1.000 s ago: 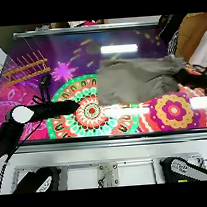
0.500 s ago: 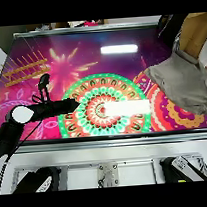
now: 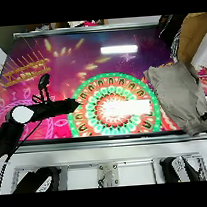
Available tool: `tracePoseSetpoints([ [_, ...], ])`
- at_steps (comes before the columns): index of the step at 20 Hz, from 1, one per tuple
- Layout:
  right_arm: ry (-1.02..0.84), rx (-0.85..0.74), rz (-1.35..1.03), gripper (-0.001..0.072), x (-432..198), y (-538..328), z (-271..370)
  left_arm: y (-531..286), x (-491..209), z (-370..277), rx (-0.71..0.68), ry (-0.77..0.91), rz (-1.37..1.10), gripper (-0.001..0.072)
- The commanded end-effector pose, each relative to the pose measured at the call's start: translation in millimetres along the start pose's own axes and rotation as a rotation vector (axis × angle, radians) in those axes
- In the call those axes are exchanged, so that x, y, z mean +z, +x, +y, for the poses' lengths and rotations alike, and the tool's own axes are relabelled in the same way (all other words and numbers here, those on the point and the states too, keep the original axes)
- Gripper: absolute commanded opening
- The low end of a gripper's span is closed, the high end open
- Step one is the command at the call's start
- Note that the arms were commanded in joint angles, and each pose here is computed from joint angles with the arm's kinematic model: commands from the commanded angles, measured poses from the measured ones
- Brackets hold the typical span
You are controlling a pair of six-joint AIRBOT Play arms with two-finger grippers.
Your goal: Fold the clothes and pants, and hang the long-sleeved shirts on hangers.
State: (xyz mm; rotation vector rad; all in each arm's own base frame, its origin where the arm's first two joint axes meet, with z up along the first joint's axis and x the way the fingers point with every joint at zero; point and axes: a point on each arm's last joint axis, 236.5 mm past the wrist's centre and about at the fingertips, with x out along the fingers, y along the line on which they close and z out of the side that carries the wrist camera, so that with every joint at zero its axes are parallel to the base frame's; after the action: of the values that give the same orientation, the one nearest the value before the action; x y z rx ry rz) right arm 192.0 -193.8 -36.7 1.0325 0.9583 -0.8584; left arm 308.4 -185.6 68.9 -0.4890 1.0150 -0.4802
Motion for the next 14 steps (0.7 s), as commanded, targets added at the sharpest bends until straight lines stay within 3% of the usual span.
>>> tracePoseSetpoints([
  [1, -0.153, -0.02, 0.0, 0.0687, 3.4, -13.1, -1.1, -0.2, -0.2, -0.3, 0.0, 0.002, 0.001, 0.0011],
  [4, -0.318, 0.014, -0.205, 0.0687, 64.1, -72.2, 33.2, -0.1, -1.4, -0.1, 0.0, 0.003, 0.005, 0.0011],
  [7, -0.467, 0.294, -0.369, 0.0687, 71.6, -132.4, 130.9, 0.0, -0.8, -0.2, 0.0, 0.002, 0.002, 0.0012],
  [9, -0.657, 0.559, -0.325, 0.0654, 13.6, -153.5, 206.6, 0.0, -0.2, -0.2, 0.0, 0.002, 0.0, 0.0011],
  [11, -0.937, 0.707, -0.227, 0.0483, -66.0, -159.3, 251.9, -0.1, 0.6, 0.0, 0.001, 0.002, -0.003, 0.0012],
  [14, -1.277, 0.779, -0.104, 0.0482, -164.4, -156.2, 271.7, -0.1, 0.5, 0.0, 0.001, 0.002, -0.003, 0.0012],
])
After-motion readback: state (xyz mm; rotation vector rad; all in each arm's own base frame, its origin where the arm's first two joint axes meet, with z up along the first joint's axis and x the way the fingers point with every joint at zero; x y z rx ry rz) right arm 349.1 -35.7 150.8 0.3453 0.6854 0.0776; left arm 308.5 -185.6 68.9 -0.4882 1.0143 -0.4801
